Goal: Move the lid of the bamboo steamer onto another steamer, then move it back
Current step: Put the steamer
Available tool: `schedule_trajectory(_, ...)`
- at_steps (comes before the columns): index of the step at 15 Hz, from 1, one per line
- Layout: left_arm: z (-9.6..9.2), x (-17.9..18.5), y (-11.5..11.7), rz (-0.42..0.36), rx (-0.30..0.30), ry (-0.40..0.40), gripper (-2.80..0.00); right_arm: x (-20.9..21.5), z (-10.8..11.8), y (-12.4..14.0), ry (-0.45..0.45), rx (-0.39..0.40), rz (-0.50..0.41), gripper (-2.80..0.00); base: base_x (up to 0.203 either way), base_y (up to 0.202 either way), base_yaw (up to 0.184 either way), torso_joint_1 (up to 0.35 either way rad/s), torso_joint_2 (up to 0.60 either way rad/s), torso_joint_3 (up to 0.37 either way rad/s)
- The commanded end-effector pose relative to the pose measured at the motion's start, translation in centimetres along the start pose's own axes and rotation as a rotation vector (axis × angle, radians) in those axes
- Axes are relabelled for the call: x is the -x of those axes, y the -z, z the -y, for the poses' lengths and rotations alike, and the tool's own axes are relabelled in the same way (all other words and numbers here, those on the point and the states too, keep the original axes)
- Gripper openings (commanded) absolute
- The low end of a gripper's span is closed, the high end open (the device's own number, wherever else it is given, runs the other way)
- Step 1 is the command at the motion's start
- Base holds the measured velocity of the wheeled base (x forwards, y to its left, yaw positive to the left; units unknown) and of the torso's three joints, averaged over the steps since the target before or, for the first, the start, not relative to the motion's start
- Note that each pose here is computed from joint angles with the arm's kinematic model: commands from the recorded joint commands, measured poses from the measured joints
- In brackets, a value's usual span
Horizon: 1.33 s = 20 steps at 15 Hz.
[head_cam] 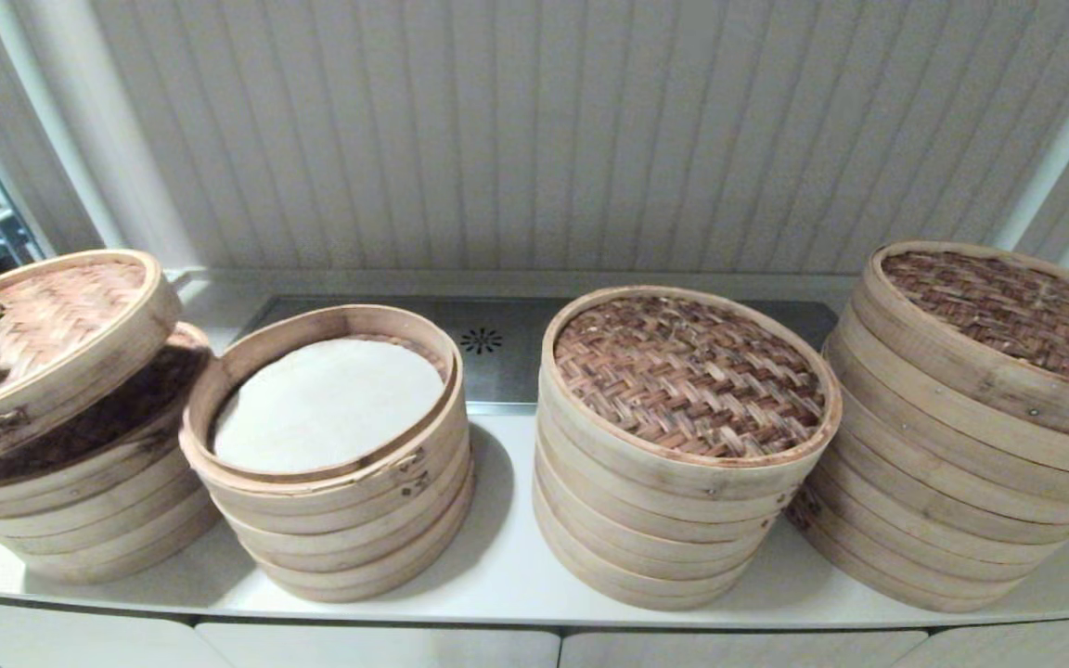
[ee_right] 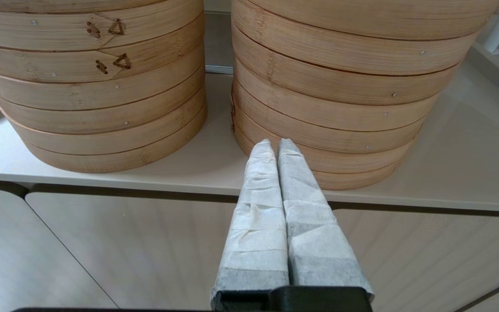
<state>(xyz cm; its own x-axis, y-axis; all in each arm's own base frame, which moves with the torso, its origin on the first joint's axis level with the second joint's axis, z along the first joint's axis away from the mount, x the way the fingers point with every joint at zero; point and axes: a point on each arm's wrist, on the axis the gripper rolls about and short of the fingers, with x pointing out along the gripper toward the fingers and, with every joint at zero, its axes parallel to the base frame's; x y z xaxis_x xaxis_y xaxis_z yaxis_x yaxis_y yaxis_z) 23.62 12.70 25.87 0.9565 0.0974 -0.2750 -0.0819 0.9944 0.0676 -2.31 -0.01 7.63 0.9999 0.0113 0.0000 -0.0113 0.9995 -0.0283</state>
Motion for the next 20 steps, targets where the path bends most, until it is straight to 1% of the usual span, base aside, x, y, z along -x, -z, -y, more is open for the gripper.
schedule_trajectory(1, -1.0, -0.7, 1.1, -0.032, 0.018, -0.017, -2.80, 0.0, 0.0, 0.0, -0.001, 0.001, 0.003, -2.80, 0.000, 0.000, 0.000, 0.000, 0.00, 0.000)
schedule_trajectory(4, -1.5, -2.3, 2.7, -0.048, 0.011, -0.016, -2.80, 0.0, 0.0, 0.0, -0.001, -0.001, 0.003, -2.80, 0.000, 0.000, 0.000, 0.000, 0.00, 0.000)
schedule_trajectory(8, -2.8, -5.9, 4.9, -0.052, 0.011, -0.024, -2.80, 0.0, 0.0, 0.0, -0.001, 0.001, 0.003, -2.80, 0.000, 0.000, 0.000, 0.000, 0.00, 0.000)
schedule_trajectory(10, -3.1, -6.9, 5.5, -0.062, 0.016, -0.024, -2.80, 0.0, 0.0, 0.0, -0.001, 0.001, 0.003, -2.80, 0.000, 0.000, 0.000, 0.000, 0.00, 0.000)
schedule_trajectory(14, -2.8, -7.0, 5.6, -0.064, 0.015, -0.011, -2.80, 0.0, 0.0, 0.0, -0.001, 0.000, 0.005, -2.80, 0.000, 0.000, 0.000, 0.000, 0.00, 0.000)
schedule_trajectory(17, -2.6, -7.2, 4.9, -0.048, 0.007, -0.008, -2.80, 0.0, 0.0, 0.0, -0.001, 0.001, 0.003, -2.80, 0.000, 0.000, 0.000, 0.000, 0.00, 0.000)
schedule_trajectory(20, -1.7, -7.6, 4.4, -0.043, -0.006, -0.016, -2.80, 0.0, 0.0, 0.0, -0.001, 0.001, 0.003, -2.80, 0.000, 0.000, 0.000, 0.000, 0.00, 0.000)
